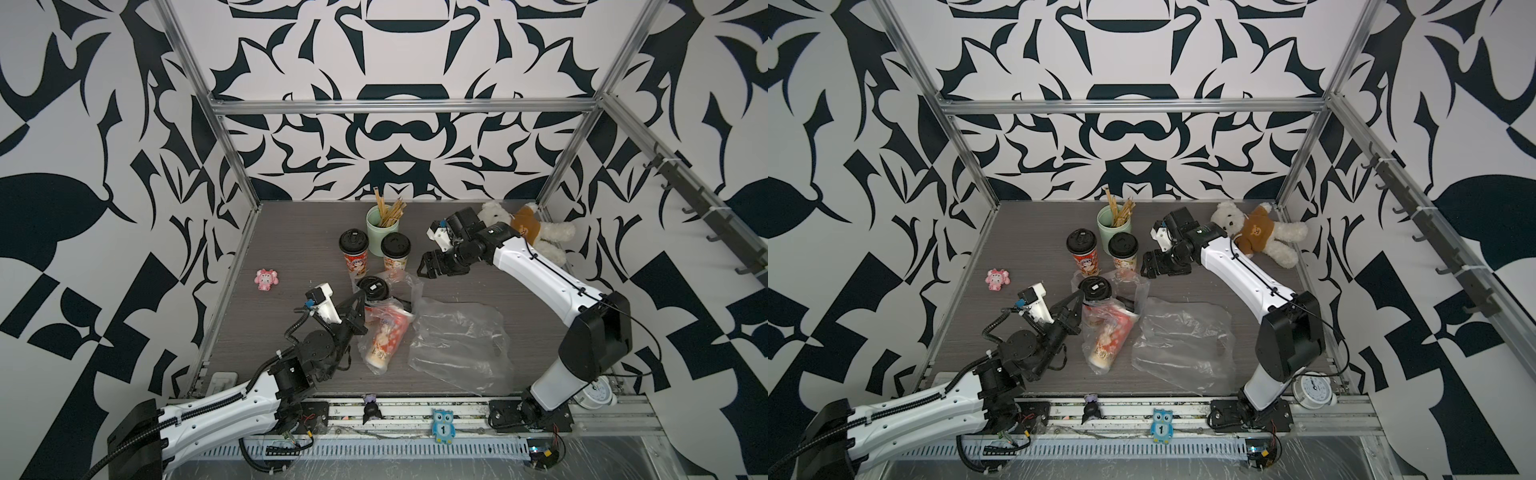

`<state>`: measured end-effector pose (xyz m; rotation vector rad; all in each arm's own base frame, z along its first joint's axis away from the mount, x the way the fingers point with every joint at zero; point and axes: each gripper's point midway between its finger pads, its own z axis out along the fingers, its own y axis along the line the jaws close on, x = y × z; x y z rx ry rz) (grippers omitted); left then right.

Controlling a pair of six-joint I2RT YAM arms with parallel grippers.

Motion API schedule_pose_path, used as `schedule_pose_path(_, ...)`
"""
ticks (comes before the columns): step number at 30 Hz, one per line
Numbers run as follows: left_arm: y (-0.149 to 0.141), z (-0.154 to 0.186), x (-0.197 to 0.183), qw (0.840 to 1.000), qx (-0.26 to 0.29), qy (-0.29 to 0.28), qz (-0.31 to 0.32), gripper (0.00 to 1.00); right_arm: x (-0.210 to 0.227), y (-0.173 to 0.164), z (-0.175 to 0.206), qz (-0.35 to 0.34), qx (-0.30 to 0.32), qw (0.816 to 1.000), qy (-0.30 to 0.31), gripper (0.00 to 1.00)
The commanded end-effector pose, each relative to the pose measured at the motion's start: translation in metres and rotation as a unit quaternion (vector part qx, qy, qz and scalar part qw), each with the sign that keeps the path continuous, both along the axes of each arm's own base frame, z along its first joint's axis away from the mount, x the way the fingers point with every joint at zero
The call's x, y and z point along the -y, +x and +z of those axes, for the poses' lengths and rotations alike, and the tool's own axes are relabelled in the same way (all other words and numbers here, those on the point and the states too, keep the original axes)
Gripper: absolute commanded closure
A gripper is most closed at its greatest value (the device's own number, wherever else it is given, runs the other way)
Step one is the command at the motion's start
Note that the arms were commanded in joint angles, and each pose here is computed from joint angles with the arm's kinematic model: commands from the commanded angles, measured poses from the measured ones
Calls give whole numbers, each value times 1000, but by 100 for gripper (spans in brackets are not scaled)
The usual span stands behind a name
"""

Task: Pack milk tea into plastic carrier bags
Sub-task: Place the milk tea cup in the plastic carrier bag, then adjust the plastic carrier bag at the center of the board.

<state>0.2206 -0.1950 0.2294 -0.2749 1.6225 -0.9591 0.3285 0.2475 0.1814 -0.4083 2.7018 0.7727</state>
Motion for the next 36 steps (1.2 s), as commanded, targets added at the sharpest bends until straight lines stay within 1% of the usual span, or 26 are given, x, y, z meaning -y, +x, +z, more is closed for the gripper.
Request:
schedule_pose_path(1, -1, 22, 0, 1000, 13, -26, -2, 100, -21, 11, 19, 11, 15, 997, 81, 16)
schedule_pose_path(4, -1, 21, 0, 1000, 12, -25, -2, 100, -26, 14, 5, 14, -8, 996, 85, 17)
schedule_pose_path(8, -1, 22, 1, 1000, 12, -27, -3, 100, -26, 15, -21, 13, -41, 996, 74, 20)
schedule_pose_path(12, -1, 22, 0, 1000, 12, -27, -4, 100, -25, 16, -38, 11, -58, 996, 68, 21)
schedule_pose_path(14, -1, 22, 0, 1000, 11, -28, -3, 100, -27, 15, -41, 13, -65, 995, 73, 25)
schedule_pose_path(16, -1, 22, -1, 1000, 11, -27, -2, 100, -29, 13, -41, 15, -71, 994, 79, 35)
schedule_pose_path(17, -1, 22, -1, 1000, 11, -26, -1, 100, -30, 12, -40, 16, -73, 994, 83, 43)
schedule_pose_path(20, -1, 21, -2, 1000, 11, -26, 0, 100, -29, 9, -37, 16, -73, 993, 87, 75)
schedule_pose_path(21, -1, 21, -2, 1000, 10, -25, 0, 100, -30, 9, -34, 16, -71, 993, 89, 84)
schedule_pose_path(23, -1, 20, -2, 1000, 9, -23, 2, 100, -30, 7, -29, 17, -69, 993, 95, 97)
schedule_pose_path(24, -1, 19, -2, 1000, 9, -23, 2, 100, -30, 6, -24, 18, -65, 993, 98, 100)
schedule_pose_path(29, -1, 25, -4, 1000, 18, -20, 4, 100, -31, 6, 5, 19, -36, 992, 115, 100)
schedule_pose_path(33, -2, 39, -9, 999, 34, -8, 13, 100, -36, 2, 46, 29, 8, 991, 132, 100)
schedule_pose_path(36, -3, 54, -14, 999, 44, 11, 19, 100, -46, -10, 75, 49, 39, 988, 141, 100)
